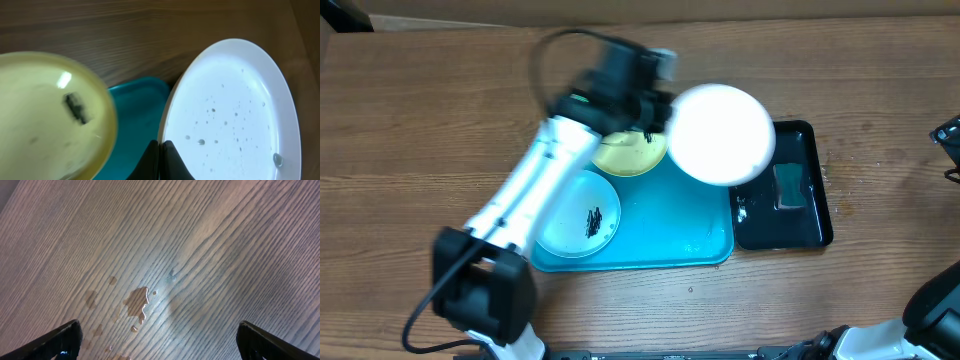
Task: Clean dirty plates on tray and stack at the side
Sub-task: 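Lower the cream plate onto the table left of the tray and release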
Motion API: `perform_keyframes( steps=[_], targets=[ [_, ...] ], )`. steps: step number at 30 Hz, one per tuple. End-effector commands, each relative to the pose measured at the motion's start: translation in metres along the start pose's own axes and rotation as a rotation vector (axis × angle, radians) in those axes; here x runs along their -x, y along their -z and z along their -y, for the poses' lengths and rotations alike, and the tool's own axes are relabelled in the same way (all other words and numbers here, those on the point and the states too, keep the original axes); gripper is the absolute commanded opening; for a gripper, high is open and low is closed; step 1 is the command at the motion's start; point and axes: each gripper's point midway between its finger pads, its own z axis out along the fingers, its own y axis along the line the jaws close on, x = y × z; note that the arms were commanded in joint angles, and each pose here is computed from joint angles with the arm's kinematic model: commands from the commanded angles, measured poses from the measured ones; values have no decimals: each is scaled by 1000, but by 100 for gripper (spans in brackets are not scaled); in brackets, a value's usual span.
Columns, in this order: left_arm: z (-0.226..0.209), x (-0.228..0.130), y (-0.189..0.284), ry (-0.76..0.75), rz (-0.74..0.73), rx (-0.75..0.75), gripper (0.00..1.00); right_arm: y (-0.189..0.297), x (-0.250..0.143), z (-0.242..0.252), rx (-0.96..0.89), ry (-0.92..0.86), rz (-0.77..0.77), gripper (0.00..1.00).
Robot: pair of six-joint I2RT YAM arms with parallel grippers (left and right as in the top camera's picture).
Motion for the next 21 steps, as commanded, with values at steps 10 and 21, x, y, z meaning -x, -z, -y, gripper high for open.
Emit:
perform_keyframes(
  steps=[10, 21],
  targets=[
    [-245, -8, 140, 630, 122, 217, 4, 0, 3, -3, 7, -3, 7, 100],
    [-364, -91, 235, 902, 126, 701, 4, 0, 3, -3, 7, -3, 7, 100]
  ],
)
